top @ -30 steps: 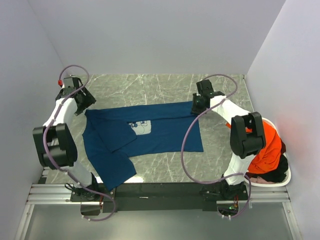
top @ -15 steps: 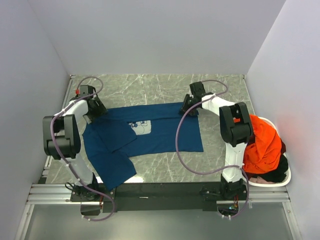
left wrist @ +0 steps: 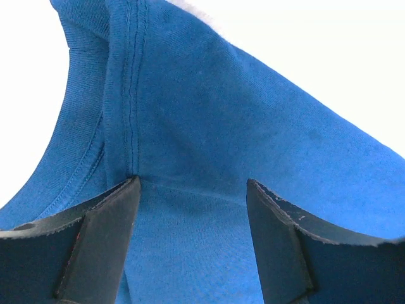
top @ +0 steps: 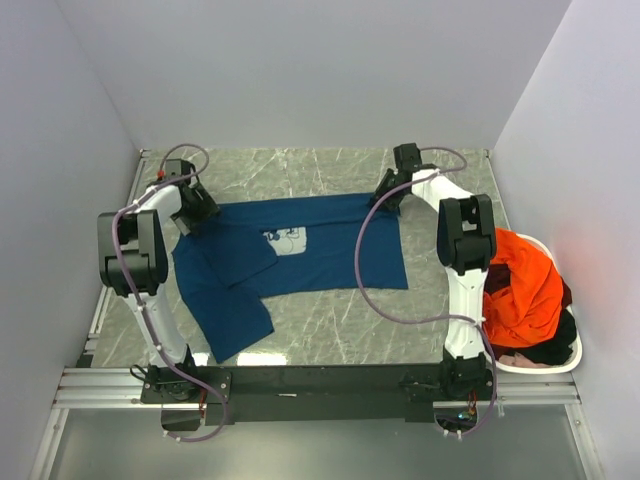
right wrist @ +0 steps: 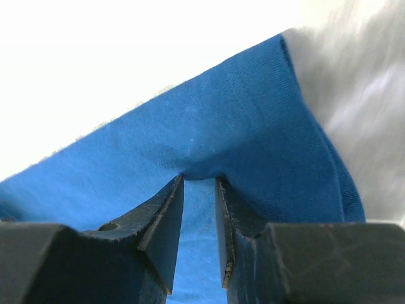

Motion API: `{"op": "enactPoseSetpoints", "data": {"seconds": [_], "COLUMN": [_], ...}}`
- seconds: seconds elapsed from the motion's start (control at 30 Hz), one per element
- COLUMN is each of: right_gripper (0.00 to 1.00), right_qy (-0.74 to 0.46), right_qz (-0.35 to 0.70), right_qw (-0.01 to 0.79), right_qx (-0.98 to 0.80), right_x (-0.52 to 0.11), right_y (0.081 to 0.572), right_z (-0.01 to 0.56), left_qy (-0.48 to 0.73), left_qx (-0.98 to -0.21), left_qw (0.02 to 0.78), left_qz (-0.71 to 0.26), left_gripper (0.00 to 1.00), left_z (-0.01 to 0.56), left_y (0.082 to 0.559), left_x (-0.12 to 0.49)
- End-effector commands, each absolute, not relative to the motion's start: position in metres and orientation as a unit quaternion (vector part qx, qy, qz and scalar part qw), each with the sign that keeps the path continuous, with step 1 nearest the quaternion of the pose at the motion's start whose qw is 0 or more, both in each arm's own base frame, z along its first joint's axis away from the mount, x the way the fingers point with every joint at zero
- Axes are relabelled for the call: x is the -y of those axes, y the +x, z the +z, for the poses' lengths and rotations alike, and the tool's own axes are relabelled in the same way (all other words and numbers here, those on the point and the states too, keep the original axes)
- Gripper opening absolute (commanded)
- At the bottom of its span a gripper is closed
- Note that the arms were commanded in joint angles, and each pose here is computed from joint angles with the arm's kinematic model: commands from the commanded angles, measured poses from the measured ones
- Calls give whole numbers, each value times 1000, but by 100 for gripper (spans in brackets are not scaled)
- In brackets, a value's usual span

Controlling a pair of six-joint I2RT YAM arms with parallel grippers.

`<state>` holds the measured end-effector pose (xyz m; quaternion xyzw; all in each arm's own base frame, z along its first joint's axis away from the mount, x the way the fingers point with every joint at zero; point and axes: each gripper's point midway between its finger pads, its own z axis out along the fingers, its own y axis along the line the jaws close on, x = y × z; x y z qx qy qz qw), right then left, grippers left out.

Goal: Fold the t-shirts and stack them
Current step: Fold the tshirt

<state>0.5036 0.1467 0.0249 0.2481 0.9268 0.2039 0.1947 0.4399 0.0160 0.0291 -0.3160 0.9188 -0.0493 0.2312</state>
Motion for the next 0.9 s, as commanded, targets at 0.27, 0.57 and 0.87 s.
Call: {"op": "enactPoseSetpoints", "data": {"seconds": [0.27, 0.57, 0.87], "right_gripper": [38, 47, 47], "right_qy": [226, 171, 139], "right_qz": [120, 62, 64], "right_qw": [267, 283, 271], "right_qx": [-929, -941, -950], "right_x": [-86, -79, -92], "right_y": [547, 446, 344], "right_z": [67, 97, 78], "left_qy": [-320, -368, -397], "left_qx": [-909, -880, -881], "left_qw": [249, 300, 253], "left_qz": [-100, -10, 38], "left_gripper": [79, 83, 75], "left_z": [62, 112, 72], "left_y": [473, 379, 284], "left_x": [10, -41, -58]}}
